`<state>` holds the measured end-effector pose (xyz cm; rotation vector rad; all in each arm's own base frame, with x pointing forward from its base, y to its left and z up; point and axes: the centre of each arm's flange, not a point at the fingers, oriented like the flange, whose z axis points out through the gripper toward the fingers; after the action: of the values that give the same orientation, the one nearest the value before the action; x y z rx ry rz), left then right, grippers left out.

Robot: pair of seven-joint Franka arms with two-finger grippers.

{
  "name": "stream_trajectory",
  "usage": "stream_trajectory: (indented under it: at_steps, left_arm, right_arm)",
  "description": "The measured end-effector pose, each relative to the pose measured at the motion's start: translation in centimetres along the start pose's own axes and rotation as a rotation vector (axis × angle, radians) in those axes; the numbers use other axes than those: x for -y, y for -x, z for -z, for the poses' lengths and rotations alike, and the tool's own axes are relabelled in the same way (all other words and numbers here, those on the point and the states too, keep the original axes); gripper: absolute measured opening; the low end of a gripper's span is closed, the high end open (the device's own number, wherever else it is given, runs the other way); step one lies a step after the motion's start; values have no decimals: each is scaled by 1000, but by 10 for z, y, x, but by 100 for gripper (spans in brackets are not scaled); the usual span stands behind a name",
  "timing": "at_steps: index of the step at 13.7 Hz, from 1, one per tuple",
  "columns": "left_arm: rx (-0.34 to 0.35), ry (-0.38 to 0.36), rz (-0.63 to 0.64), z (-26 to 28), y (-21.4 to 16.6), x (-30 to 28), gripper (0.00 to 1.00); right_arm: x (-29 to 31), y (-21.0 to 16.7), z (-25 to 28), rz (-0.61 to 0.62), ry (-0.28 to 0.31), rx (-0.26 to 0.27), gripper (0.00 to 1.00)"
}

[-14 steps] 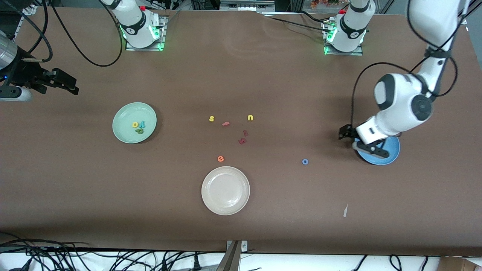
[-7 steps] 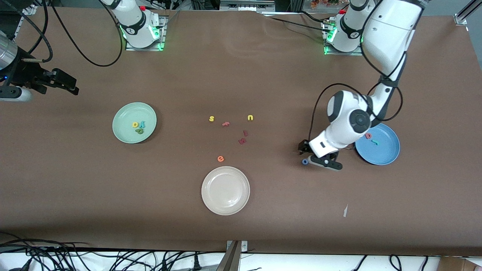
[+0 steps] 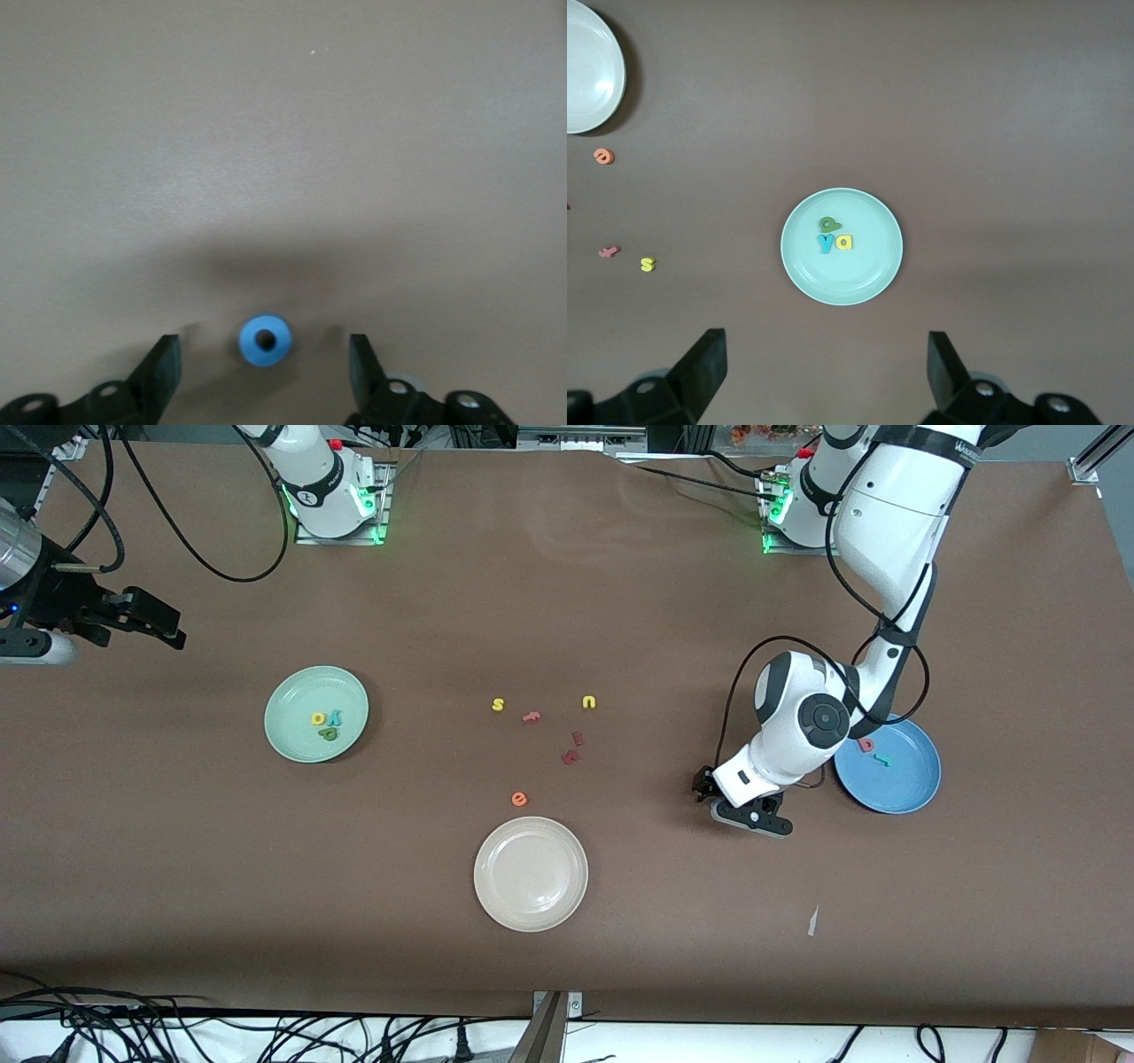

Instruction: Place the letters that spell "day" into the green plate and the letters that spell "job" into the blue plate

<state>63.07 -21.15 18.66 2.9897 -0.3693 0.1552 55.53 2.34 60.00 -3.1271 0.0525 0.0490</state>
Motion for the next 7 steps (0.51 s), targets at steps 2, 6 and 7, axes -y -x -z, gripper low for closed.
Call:
stream_trajectory:
  at_steps: [2, 6, 7]
  left_arm:
    - [3, -6, -8, -4, 1, -1, 85]
    - [10, -11, -39, -18, 6, -21, 87]
    - [6, -14, -41, -22, 7, -22, 85]
  right_arm:
    - [0, 0, 0, 0, 0, 0, 100]
    - [0, 0, 0, 0, 0, 0, 100]
    - [0, 0, 0, 0, 0, 0, 100]
